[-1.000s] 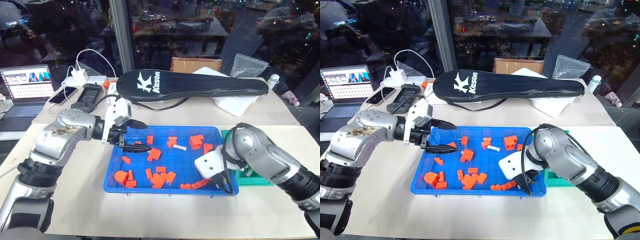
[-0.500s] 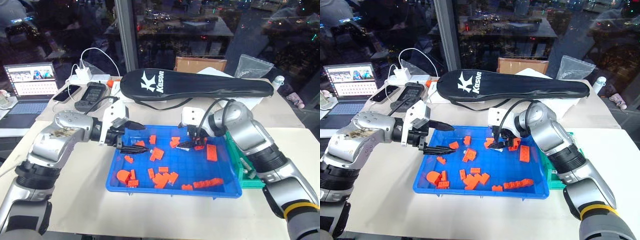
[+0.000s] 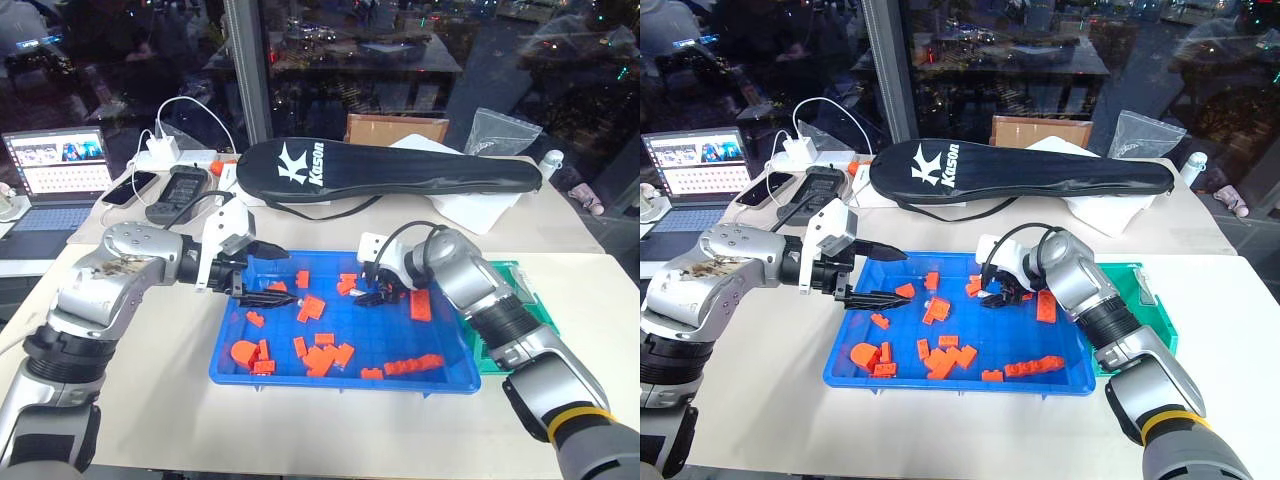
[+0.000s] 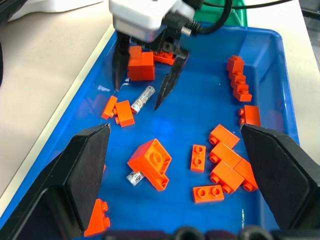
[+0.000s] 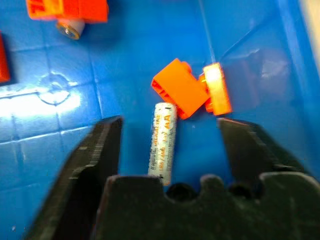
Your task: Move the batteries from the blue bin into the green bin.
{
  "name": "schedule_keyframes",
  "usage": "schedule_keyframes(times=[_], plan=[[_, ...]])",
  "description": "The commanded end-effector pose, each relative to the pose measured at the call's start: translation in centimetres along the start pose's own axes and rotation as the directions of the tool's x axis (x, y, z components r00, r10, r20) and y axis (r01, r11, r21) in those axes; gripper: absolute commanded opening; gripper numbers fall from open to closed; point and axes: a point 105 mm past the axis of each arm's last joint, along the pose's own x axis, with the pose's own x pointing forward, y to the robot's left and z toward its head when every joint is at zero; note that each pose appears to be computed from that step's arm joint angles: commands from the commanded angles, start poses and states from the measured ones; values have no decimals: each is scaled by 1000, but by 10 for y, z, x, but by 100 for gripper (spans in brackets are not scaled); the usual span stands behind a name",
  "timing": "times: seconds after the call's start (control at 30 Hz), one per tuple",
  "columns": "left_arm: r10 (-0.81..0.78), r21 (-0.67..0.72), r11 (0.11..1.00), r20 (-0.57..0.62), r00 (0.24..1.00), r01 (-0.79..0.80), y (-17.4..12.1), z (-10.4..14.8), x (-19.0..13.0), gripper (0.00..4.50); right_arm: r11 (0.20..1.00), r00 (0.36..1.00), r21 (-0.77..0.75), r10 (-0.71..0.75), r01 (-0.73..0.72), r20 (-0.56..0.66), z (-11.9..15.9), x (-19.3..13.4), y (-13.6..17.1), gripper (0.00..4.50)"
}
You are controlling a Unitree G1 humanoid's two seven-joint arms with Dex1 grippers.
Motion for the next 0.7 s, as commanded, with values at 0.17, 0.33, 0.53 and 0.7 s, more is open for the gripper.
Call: schedule_keyframes(times=[0.17,0.33,0.53,0.7], plan=[[30,35,999,20,999,-31,5,12,-9,450,1000,1000,-25,7,-7,6,-2,-13,7,27],[14,39,999,32,999,-15,6,15,-6,450,999,996,-43,11,-8,86,20,-39,12,23],[-47,51,998,79,996,43,6,26,1,450,992,979,9,-126,127,158,36,-112,3,23],[-77,49,996,130,988,71,8,36,8,450,916,924,138,-383,376,22,-7,-183,-22,23]])
